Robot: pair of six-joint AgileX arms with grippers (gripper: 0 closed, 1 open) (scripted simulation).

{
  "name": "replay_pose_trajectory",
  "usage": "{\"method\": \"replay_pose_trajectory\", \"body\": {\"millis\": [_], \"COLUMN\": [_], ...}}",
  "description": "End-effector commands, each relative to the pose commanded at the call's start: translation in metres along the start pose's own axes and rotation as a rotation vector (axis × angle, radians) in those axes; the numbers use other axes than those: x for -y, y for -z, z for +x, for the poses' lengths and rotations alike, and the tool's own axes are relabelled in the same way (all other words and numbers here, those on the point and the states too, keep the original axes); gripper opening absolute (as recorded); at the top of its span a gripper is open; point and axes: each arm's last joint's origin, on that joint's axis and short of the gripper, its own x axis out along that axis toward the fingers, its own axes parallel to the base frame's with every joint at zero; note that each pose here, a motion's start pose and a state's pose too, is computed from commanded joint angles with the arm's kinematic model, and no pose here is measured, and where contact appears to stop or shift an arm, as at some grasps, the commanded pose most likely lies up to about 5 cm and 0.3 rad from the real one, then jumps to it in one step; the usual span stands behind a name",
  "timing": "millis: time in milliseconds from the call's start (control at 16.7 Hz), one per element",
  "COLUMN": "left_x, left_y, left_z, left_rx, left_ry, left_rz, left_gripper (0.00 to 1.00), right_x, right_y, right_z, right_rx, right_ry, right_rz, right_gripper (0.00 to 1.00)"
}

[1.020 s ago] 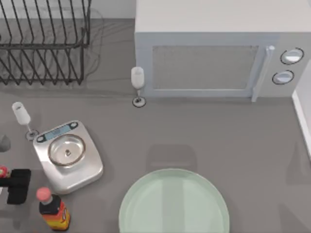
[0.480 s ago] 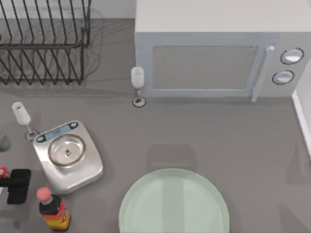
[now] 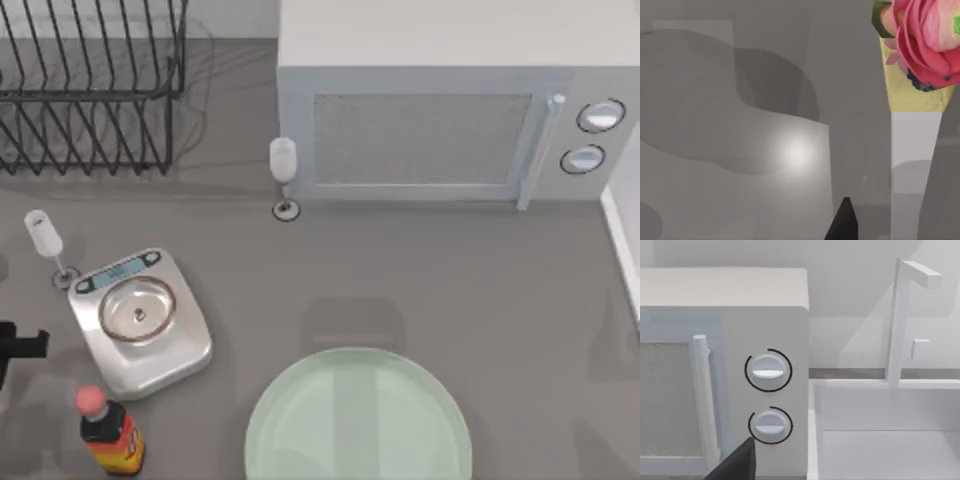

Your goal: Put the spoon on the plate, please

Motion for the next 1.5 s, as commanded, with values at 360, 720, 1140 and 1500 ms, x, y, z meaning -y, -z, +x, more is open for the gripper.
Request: {"method": "replay_pose_trajectory", "body": {"millis": [360,720,1140,1500], "left_x": [0.001,0.001,0.056,0.193], "left_y": [0.004,0.005,-0.039,-0.049], "left_z": [-0.06,-0.063,-0.094,-0.094], "left_rx": [-0.003,0.001,0.161,0.194], "left_ry": [0.001,0.0,0.031,0.087], "left_rz": [0.0,0.002,0.393,1.008], "left_gripper": [0.0,0.0,0.0,0.0], "right_x": [0.0,0.0,0.0,0.0], "right_y": [0.0,0.0,0.0,0.0], "right_z": [0.0,0.0,0.0,0.0], "right_rx": [0.0,0.0,0.0,0.0], "right_ry": [0.0,0.0,0.0,0.0], "right_rz": [0.0,0.0,0.0,0.0], "right_gripper": [1.0,1.0,1.0,1.0]}}
